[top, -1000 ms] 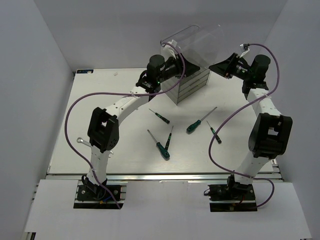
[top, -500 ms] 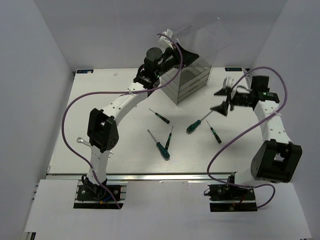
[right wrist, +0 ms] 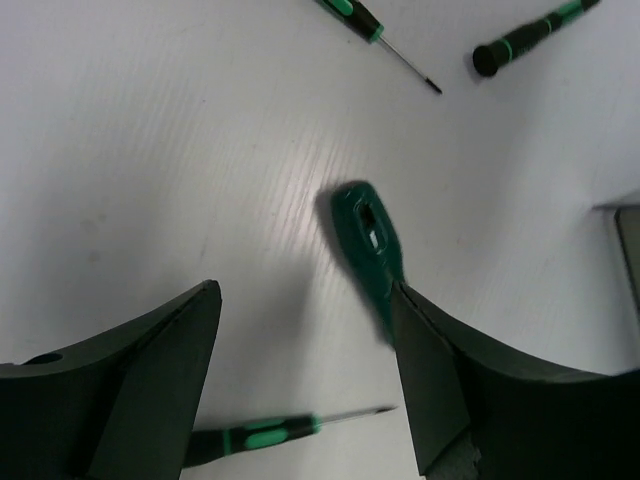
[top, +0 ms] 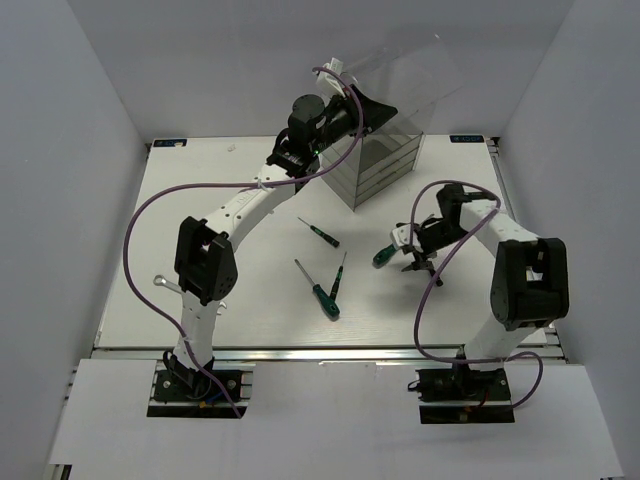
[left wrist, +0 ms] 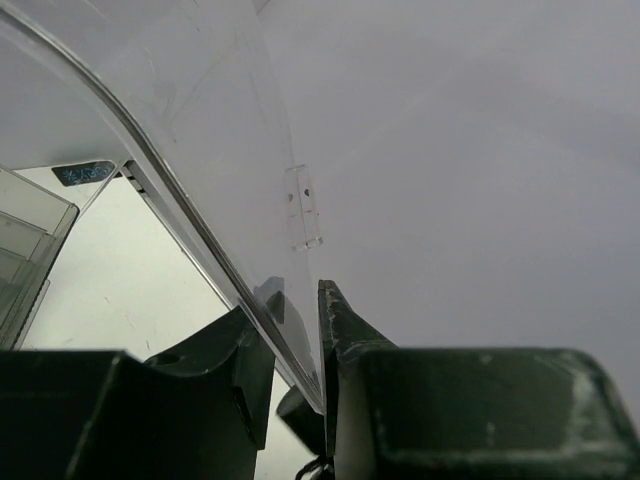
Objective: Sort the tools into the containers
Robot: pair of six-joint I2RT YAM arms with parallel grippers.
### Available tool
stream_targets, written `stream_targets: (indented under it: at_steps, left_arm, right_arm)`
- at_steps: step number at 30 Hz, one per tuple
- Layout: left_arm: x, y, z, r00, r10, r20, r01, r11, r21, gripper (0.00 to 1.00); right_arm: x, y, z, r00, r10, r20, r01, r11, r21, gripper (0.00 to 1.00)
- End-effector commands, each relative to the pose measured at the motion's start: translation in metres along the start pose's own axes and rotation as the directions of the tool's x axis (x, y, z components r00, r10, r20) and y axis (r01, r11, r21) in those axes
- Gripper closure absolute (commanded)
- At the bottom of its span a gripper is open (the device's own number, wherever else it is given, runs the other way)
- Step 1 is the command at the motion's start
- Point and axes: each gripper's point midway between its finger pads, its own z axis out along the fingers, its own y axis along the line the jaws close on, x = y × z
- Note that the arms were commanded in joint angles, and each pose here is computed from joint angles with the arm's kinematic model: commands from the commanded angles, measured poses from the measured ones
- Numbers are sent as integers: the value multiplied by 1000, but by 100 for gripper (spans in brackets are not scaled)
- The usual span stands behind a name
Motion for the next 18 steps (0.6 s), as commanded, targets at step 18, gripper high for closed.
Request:
stream_targets:
  at_steps: [18]
  left_arm:
    - [-33, -43, -9, 998, -5, 70, -2, 996, 91, 68]
  right_arm:
    - [61, -62, 40, 945, -246, -218, 209, 962, -177, 37]
